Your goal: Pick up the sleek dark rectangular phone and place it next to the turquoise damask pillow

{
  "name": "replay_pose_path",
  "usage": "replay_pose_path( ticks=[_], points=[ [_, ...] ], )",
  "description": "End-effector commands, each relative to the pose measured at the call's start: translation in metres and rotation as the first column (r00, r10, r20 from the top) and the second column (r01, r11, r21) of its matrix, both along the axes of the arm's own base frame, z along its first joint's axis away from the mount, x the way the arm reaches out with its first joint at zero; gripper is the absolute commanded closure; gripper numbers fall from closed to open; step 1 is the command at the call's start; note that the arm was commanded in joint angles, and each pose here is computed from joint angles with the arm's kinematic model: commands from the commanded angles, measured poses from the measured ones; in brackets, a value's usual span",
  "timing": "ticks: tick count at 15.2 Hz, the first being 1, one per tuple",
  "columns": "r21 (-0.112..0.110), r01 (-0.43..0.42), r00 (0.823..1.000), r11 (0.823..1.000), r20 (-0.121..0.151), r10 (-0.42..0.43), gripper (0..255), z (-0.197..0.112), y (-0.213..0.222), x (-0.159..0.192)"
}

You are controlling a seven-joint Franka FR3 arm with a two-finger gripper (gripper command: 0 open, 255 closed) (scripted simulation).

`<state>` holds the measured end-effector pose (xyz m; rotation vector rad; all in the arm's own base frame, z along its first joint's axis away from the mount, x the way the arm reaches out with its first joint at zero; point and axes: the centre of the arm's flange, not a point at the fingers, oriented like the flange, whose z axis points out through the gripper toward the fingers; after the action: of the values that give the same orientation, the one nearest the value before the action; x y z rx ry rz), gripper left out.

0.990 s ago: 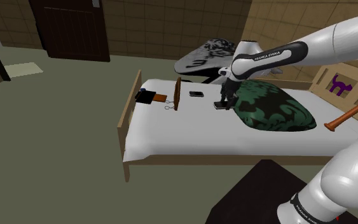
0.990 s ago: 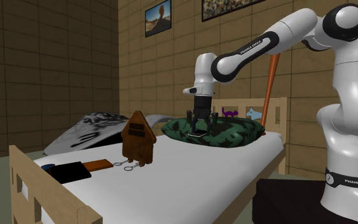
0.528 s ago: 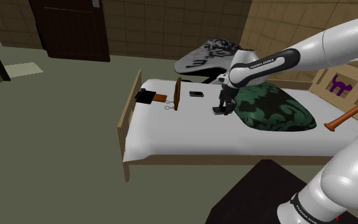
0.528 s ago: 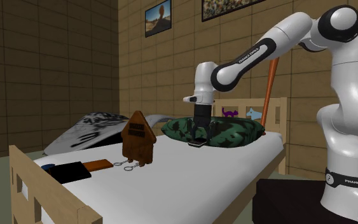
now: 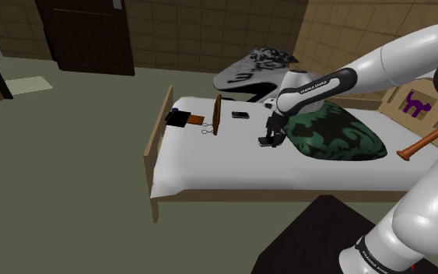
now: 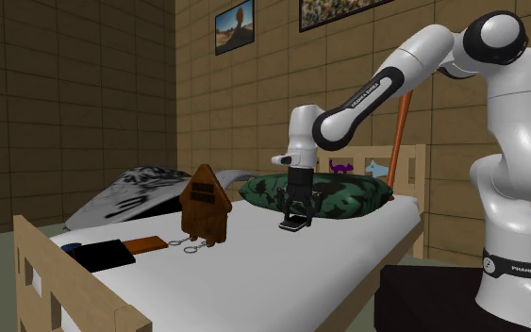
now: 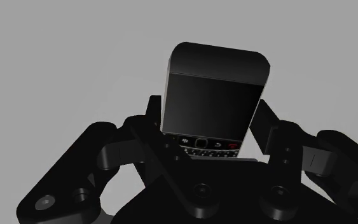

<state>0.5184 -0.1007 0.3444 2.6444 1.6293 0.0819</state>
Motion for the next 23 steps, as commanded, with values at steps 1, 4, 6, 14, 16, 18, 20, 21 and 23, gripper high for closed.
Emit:
replay_pose_path(
  ticks=[1, 4, 6, 14, 16, 18, 20, 21, 23],
  points=[
    [0.000, 0.000, 1.000, 1.000, 0.001, 0.000, 255, -0.001, 0.000, 0.000],
    [0.000, 0.000, 1.000, 1.000, 0.001, 0.000, 255, -0.001, 0.000, 0.000],
    [0.000, 0.000, 1.000, 1.000, 0.001, 0.000, 0, -0.001, 0.000, 0.000],
    [0.000, 0.000, 1.000, 1.000, 0.001, 0.000, 0, 0.039, 0.000, -0.003],
    [0.000, 0.000, 1.000, 1.000, 0.001, 0.000, 0, 0.049, 0.000, -0.003],
    [0.000, 0.000, 1.000, 1.000, 0.001, 0.000, 0, 0.049, 0.000, -0.003],
    [0.000, 0.000, 1.000, 1.000, 0.001, 0.000, 0, 0.049, 0.000, -0.003],
    [0.000, 0.000, 1.000, 1.000, 0.001, 0.000, 0, 0.049, 0.000, -0.003],
    [0.000, 0.000, 1.000, 1.000, 0.001, 0.000, 0, 0.049, 0.000, -0.003]
  ],
)
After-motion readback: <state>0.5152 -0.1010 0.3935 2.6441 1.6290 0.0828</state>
